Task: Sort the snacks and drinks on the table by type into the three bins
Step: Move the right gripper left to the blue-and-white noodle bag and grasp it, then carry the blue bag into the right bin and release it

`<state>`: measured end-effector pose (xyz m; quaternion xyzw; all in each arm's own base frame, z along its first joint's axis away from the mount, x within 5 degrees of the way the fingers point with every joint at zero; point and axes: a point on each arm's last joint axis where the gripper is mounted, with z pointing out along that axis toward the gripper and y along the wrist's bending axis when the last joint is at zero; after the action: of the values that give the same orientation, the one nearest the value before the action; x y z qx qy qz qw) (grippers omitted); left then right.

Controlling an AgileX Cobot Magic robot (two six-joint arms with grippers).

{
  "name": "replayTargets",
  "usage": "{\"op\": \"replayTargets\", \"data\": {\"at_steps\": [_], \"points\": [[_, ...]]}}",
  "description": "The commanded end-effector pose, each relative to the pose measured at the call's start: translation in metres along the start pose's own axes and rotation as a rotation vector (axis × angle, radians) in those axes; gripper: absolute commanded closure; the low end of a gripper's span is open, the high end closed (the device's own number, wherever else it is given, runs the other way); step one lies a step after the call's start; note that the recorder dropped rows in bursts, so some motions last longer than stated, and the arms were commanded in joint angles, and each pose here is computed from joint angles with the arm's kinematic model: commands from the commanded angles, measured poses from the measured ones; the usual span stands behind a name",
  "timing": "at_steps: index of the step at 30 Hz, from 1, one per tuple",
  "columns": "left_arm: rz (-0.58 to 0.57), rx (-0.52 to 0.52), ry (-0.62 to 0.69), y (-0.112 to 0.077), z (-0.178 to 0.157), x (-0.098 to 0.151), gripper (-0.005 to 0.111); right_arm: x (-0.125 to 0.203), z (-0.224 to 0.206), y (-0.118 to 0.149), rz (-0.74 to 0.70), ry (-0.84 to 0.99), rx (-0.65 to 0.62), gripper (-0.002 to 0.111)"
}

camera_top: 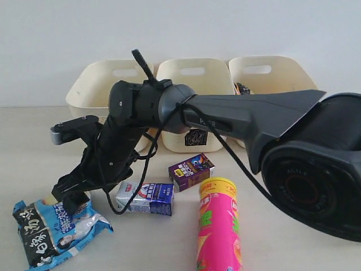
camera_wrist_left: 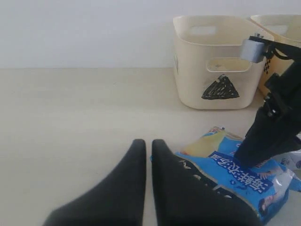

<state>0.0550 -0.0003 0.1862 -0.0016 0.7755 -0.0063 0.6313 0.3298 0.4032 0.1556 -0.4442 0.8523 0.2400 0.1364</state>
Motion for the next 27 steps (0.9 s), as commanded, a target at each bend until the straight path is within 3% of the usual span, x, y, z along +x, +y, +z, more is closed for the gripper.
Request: {"op": "replayTargets", "data": {"at_steps": [1,11,13,16,17,27], "points": [[-0.008,-0.002,-0.015,0.000,-0.001,-0.002,0.102,0.000,0.010,-0.002,-0.002,-0.006,0.003,0.034],[-0.008,-0.002,-0.015,0.000,-0.001,-0.002,0.102,0.005,0.030,0.000,-0.033,0.001,-0.046,0.038],[-0.008,-0.002,-0.015,0.000,-0.001,-0.002,0.102,0.005,0.031,-0.001,-0.036,0.002,-0.047,0.054],[-0.008,-0.002,-0.015,0.000,-0.001,-0.002,0.102,0.005,0.030,0.000,-0.048,0.008,-0.050,0.101],[-0.008,-0.002,-0.015,0.000,-0.001,-0.002,0.102,0.005,0.029,0.001,-0.048,0.005,-0.052,0.107],[-0.008,-0.002,-0.013,0.000,-0.001,-0.002,0.102,-0.013,-0.022,0.008,-0.068,-0.060,-0.067,0.108]]}}
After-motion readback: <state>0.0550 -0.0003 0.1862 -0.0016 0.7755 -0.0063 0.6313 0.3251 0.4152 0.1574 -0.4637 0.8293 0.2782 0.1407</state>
